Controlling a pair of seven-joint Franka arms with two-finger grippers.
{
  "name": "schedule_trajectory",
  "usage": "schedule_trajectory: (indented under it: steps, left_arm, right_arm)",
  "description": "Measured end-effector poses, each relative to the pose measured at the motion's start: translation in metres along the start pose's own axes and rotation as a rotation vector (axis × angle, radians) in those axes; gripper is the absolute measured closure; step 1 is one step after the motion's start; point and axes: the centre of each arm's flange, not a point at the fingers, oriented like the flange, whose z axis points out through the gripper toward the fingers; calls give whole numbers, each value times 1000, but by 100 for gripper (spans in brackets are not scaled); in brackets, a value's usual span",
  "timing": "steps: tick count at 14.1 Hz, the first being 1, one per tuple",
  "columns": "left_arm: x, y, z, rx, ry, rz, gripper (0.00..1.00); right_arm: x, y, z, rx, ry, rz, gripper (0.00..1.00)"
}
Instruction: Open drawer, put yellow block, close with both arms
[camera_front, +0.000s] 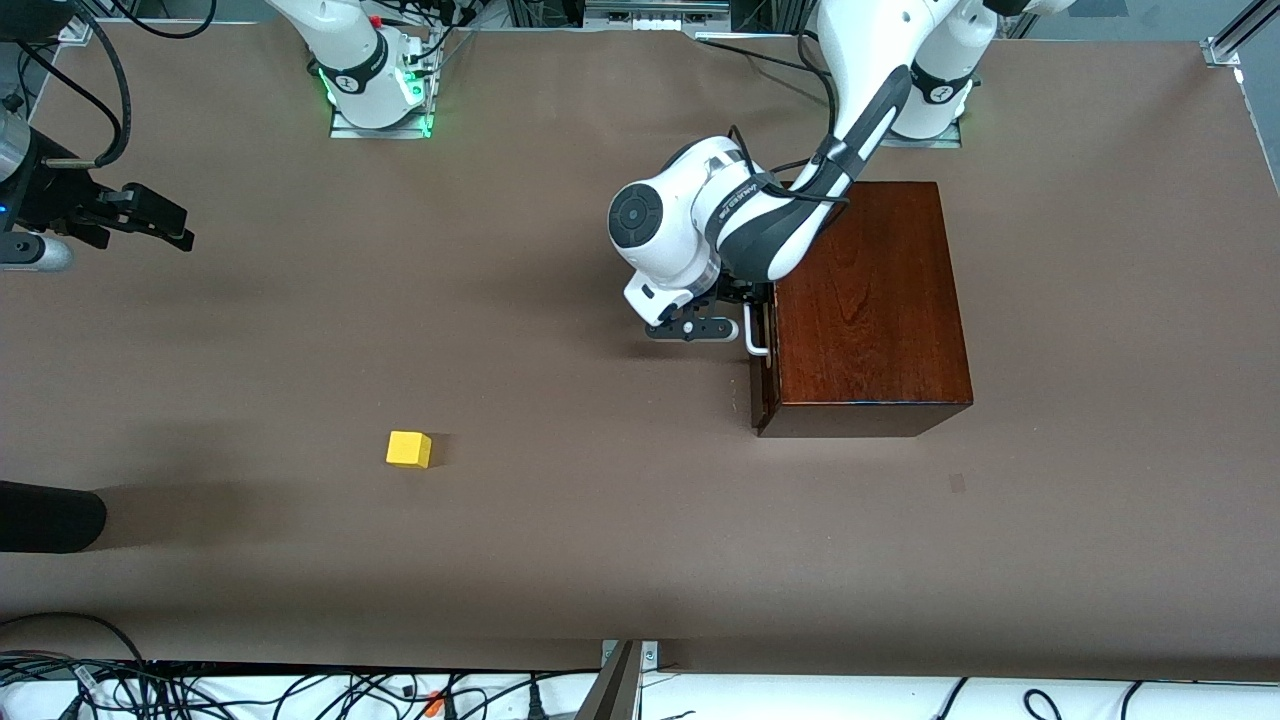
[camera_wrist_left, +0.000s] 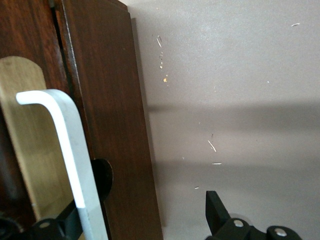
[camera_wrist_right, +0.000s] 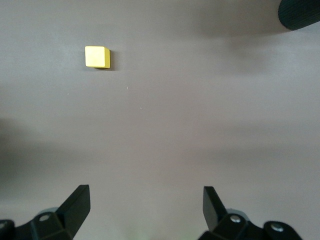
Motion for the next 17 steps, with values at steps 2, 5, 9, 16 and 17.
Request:
schedule_trajectory:
  steps: [2,5,9,16,17]
  left_arm:
    - [2,-1,1,-6,5,-5,0]
    - [4,0,2,-23,20,-23,0]
    - [6,2,1,-43,37,-39,0]
    - [7,11,-10,-134,65,-57,0]
    - [6,13,-12,-141,71,-59,0]
  right_arm:
    - [0,0,0,0,0,0,0]
    - [0,0,0,0,0,0,0]
    - [0,0,0,0,0,0,0]
    - [0,0,0,0,0,0,0]
    - [0,0,0,0,0,0,0]
